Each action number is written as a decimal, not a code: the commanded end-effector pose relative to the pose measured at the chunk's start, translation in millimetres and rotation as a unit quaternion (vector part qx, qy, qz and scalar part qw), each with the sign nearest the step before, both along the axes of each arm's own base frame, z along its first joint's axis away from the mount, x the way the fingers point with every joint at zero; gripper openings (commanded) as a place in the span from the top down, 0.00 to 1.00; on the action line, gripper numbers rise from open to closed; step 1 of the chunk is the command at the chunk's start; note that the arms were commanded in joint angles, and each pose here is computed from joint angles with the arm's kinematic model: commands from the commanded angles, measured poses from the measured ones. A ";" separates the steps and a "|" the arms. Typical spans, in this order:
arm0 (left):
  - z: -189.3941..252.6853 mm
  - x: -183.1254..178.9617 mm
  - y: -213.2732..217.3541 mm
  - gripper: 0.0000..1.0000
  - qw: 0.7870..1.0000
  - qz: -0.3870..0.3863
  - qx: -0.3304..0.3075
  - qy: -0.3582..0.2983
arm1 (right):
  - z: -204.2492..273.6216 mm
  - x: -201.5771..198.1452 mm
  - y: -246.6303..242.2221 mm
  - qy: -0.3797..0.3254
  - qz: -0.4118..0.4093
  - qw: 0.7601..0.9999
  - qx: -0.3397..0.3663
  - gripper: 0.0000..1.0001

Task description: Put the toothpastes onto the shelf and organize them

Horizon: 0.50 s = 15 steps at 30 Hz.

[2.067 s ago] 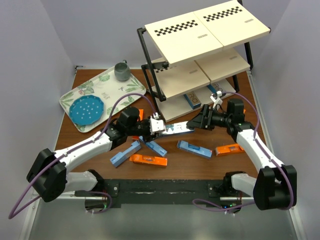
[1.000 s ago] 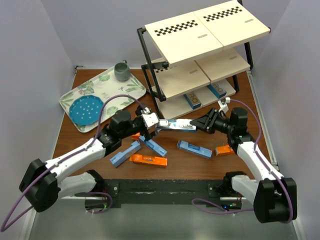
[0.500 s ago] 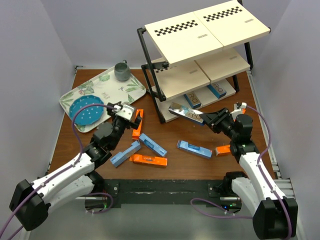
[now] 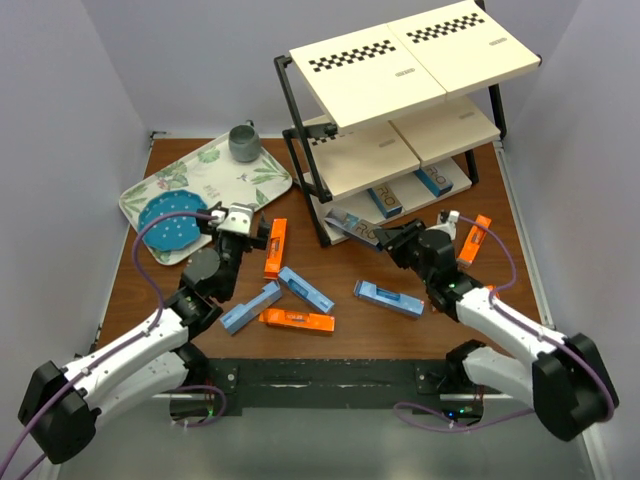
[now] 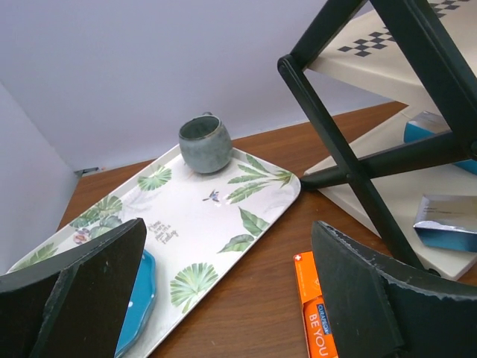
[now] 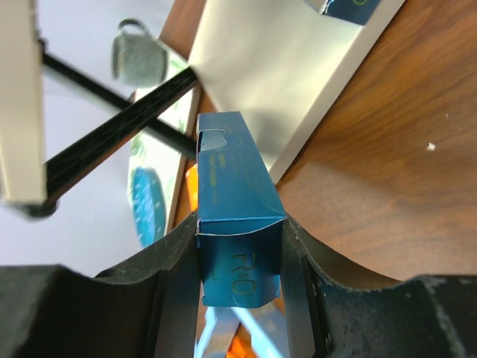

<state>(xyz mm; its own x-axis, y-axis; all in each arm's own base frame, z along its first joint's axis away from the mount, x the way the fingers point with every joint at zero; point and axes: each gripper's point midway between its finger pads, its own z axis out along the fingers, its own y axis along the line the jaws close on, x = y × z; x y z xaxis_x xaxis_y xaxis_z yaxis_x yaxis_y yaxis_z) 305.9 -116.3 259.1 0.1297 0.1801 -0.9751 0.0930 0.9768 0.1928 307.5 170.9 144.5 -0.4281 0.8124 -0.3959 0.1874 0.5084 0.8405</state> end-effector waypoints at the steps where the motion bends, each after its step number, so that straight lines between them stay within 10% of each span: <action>1: 17.0 -0.9 10.9 0.03 0.999 0.025 -0.032 -0.032 | 41.9 45.0 5.9 -0.076 -0.085 0.992 0.050 0.95; 15: 13.4 1.3 8.6 0.04 0.999 0.023 -0.024 -0.027 | -3.6 73.1 50.6 -0.036 -0.113 0.992 0.053 0.80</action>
